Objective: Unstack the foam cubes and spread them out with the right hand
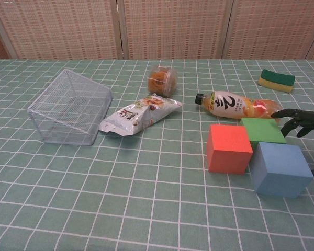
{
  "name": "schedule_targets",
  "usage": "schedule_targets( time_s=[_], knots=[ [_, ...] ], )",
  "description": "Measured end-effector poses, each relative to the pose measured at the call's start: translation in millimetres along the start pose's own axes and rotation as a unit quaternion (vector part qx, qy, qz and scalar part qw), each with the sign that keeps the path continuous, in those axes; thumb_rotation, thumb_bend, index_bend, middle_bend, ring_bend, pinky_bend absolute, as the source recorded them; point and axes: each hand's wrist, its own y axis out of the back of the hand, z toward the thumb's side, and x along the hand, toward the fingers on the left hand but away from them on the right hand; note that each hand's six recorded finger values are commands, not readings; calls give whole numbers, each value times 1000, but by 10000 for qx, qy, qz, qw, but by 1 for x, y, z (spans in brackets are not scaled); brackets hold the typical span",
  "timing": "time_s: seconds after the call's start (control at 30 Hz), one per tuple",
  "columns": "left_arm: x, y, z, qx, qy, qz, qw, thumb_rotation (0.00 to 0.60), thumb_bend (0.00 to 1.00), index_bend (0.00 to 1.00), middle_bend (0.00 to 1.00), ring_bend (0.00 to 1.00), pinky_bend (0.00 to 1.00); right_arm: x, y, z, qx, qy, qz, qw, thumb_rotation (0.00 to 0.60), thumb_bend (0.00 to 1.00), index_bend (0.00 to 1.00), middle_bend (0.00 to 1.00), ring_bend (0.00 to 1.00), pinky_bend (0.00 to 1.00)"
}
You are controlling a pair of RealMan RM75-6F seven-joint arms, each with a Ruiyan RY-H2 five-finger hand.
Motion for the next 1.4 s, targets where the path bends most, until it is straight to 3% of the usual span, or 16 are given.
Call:
schedule_targets(
  time_s=[0.4,0.87,0.93,1.0,1.07,1.13,1.2,1.4],
  knots=[
    [0,1,0,-12,-7,9,10000,600,678,416,367,304,473,4,-16,6,-98,280,382,9988,600,91,31,239,92,188],
    [0,0,0,-32,0,3,10000,600,678,417,371,304,473,6,-26,15,-290,519,503,9970,600,84,38,172,42,167],
    [0,1,0,-37,0,5,10000,600,678,417,371,304,473,4,-29,17,-314,539,488,9969,600,84,115,195,67,181],
    [0,1,0,-41,-8,9,10000,600,678,417,372,305,473,2,-30,18,-314,568,407,9971,600,85,245,288,138,254],
    [-1,1,0,-49,-18,18,10000,600,679,417,373,304,473,0,-29,20,-309,620,229,9973,600,84,464,450,260,386],
    [-1,1,0,-53,-21,20,10000,600,678,417,373,304,473,-1,-26,21,-290,669,-24,9973,600,84,592,529,331,433],
    [-1,1,0,-56,-25,8,10000,600,678,417,373,304,473,-1,-22,20,-248,688,-282,9969,600,88,653,570,366,439],
    [-1,0,2,-37,-45,-10,10000,600,678,418,375,305,473,3,-1,7,41,405,-1061,9935,600,96,678,580,372,442]
  ],
)
